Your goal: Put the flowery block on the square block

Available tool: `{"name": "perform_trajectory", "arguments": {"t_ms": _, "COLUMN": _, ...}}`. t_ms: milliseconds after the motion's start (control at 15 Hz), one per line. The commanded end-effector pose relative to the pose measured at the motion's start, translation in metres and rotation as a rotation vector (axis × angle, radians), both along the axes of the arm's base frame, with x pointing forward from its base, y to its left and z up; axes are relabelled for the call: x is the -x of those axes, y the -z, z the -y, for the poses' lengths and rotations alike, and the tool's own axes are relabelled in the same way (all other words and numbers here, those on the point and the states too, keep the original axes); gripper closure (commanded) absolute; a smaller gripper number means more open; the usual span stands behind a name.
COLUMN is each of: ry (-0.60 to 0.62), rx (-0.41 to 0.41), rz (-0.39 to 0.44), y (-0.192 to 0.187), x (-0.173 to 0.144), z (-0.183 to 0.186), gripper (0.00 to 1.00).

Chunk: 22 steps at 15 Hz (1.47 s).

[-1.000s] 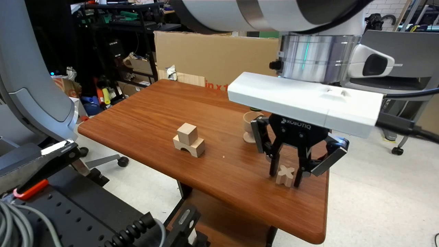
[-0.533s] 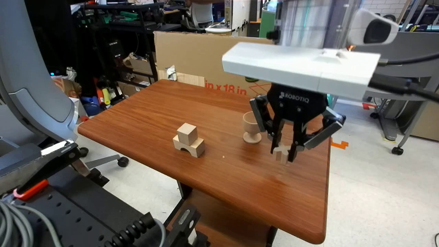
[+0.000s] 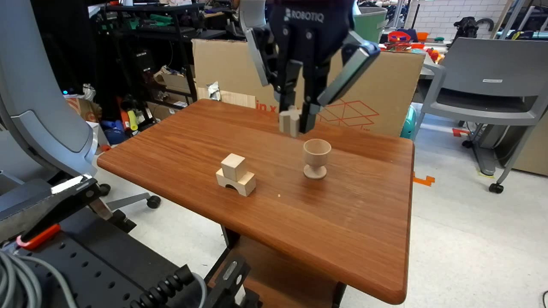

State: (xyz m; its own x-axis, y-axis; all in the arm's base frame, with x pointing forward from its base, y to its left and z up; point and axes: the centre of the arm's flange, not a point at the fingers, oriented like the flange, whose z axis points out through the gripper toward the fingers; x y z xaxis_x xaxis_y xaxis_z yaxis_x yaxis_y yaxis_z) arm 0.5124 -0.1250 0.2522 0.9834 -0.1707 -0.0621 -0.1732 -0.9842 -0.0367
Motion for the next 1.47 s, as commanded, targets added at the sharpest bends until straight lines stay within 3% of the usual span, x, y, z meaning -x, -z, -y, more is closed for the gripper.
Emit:
{"name": "perform_trajectory", "arguments": {"t_ms": 0, "ry": 0.047, "rx": -0.036, "rz": -0.017, "y": -0.022, "x": 0.016, "z": -0.034, "gripper": 0.93}}
{"name": "perform_trajectory", "arguments": {"t_ms": 533, "ry": 0.034, "rx": -0.031, "rz": -0.055, "y": -0.019, "x": 0.009, "z": -0.096, "gripper": 0.93}}
{"name": "perform_trajectory", "arguments": {"t_ms": 1400, "ry": -0.041, "rx": 0.023, "rz": -0.085, "y": 0.02, "x": 0.006, "z": -0.1, "gripper": 0.93}}
